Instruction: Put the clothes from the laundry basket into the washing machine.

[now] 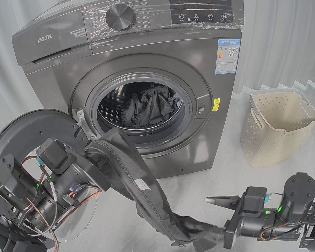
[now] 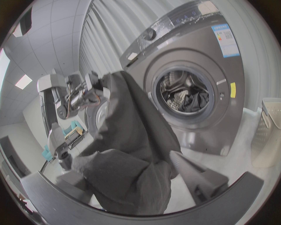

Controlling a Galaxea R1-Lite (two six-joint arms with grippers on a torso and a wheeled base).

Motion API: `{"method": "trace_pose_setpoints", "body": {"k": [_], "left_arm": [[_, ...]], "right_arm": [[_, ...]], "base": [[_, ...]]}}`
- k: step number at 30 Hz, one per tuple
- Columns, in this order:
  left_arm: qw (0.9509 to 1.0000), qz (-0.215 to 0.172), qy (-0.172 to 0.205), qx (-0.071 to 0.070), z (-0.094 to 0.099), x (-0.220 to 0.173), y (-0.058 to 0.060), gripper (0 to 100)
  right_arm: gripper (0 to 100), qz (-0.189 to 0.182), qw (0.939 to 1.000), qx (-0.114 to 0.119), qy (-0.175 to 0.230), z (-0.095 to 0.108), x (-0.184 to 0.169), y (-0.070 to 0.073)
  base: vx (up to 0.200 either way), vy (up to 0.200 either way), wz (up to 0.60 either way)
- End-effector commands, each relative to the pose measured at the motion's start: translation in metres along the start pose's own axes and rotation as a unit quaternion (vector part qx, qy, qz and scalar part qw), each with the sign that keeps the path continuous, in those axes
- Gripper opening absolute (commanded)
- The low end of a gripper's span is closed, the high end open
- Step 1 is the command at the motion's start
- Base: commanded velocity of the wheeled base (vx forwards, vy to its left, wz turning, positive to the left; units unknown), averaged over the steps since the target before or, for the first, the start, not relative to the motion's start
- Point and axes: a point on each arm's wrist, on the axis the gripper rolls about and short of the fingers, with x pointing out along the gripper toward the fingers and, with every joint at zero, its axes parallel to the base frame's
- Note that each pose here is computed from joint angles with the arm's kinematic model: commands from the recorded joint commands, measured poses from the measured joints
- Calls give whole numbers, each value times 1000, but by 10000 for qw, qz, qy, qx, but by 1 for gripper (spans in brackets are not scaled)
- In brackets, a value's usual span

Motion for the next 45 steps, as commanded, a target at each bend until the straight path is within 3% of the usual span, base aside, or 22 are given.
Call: {"method": "trace_pose_setpoints", "body": {"k": [1,7,14,21,25,33,45], "left_arm": [[10000,6,-27,0,1,0,-1,0],[10000,1,-49,5,2,0,-1,0],[10000,-49,-34,-9,2,0,-4,0],[9998,-172,-48,4,2,1,-10,0],[9997,-231,-40,-19,1,1,-13,0],[9997,-251,-29,-24,1,1,-13,0],[9994,-331,-11,-38,0,0,-17,0]], "right_arm": [[100,-58,9982,22,594,-22,-16,0],[100,-56,9973,40,727,-26,-21,1],[100,-288,9987,110,396,-16,-4,-12],[100,-455,9990,-27,-38,-13,58,-30],[100,-440,9989,-126,-31,-25,86,-35],[100,-157,9997,-191,-64,-35,108,-21],[100,-377,9987,-147,-307,-46,145,-32]], "base": [[0,0,0],[0,0,0],[0,0,0],[0,0,0],[0,0,0],[0,0,0],[0,0,0]]}}
